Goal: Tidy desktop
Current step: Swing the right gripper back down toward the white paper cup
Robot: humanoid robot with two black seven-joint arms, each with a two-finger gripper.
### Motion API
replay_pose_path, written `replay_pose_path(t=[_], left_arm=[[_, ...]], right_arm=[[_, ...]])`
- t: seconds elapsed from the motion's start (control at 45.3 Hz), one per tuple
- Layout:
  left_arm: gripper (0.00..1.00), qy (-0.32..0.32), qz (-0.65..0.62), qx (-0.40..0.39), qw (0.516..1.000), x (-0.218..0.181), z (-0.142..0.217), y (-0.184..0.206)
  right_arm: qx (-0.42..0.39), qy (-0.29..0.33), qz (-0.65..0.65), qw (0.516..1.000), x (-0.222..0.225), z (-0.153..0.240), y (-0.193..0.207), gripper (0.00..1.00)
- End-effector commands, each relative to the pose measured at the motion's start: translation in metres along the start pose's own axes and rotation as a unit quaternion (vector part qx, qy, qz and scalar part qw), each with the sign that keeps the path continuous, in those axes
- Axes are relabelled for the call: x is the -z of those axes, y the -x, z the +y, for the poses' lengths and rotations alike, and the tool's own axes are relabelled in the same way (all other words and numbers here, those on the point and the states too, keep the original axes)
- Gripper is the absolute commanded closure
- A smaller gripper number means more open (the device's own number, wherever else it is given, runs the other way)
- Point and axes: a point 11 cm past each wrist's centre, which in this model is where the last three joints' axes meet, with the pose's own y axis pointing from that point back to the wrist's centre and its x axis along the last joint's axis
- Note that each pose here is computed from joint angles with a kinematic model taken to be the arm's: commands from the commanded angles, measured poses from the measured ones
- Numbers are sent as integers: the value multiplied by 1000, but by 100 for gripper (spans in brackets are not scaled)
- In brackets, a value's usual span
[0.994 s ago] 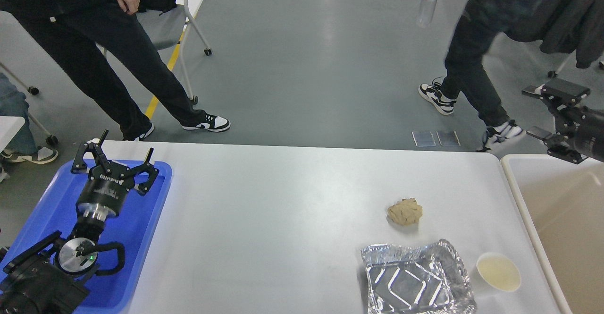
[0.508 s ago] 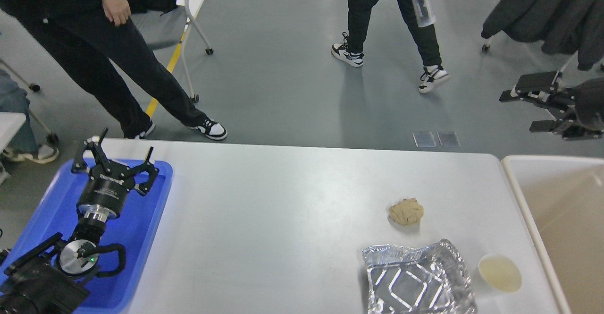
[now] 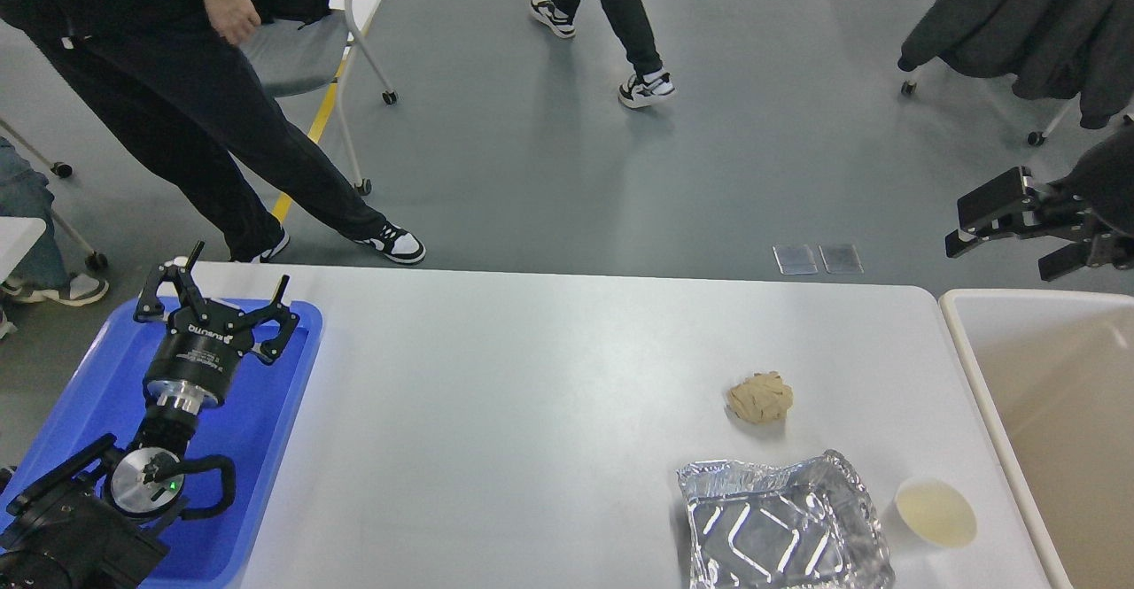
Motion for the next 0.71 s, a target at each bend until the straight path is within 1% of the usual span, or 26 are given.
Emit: replay_pose_path(t=[0.0, 0.11, 0.221, 0.331, 0.42, 0.552, 0.64, 0.685], left_arm=[[1, 0, 0, 0, 1000, 0, 0, 0], [1, 0, 0, 0, 1000, 0, 0, 0], [1, 0, 0, 0, 1000, 0, 0, 0], [1, 1, 0, 0, 1000, 0, 0, 0], [1, 1, 0, 0, 1000, 0, 0, 0], [1, 0, 0, -1, 1000, 0, 0, 0], [1, 0, 0, 0, 1000, 0, 0, 0], [1, 1, 0, 0, 1000, 0, 0, 0]], right_arm=[[44, 24, 104, 993, 42, 10, 14, 0], [64, 35, 165, 984, 62, 7, 20, 0], [51, 32, 188, 980, 81, 18, 16, 0], [37, 25, 184, 982, 92, 21, 10, 0], [50, 22, 178, 982, 94, 11, 14, 0], [93, 27, 172, 980, 85, -15, 29, 0], [86, 18, 157, 984, 85, -11, 27, 0], [74, 3, 136, 988, 87, -6, 24, 0]])
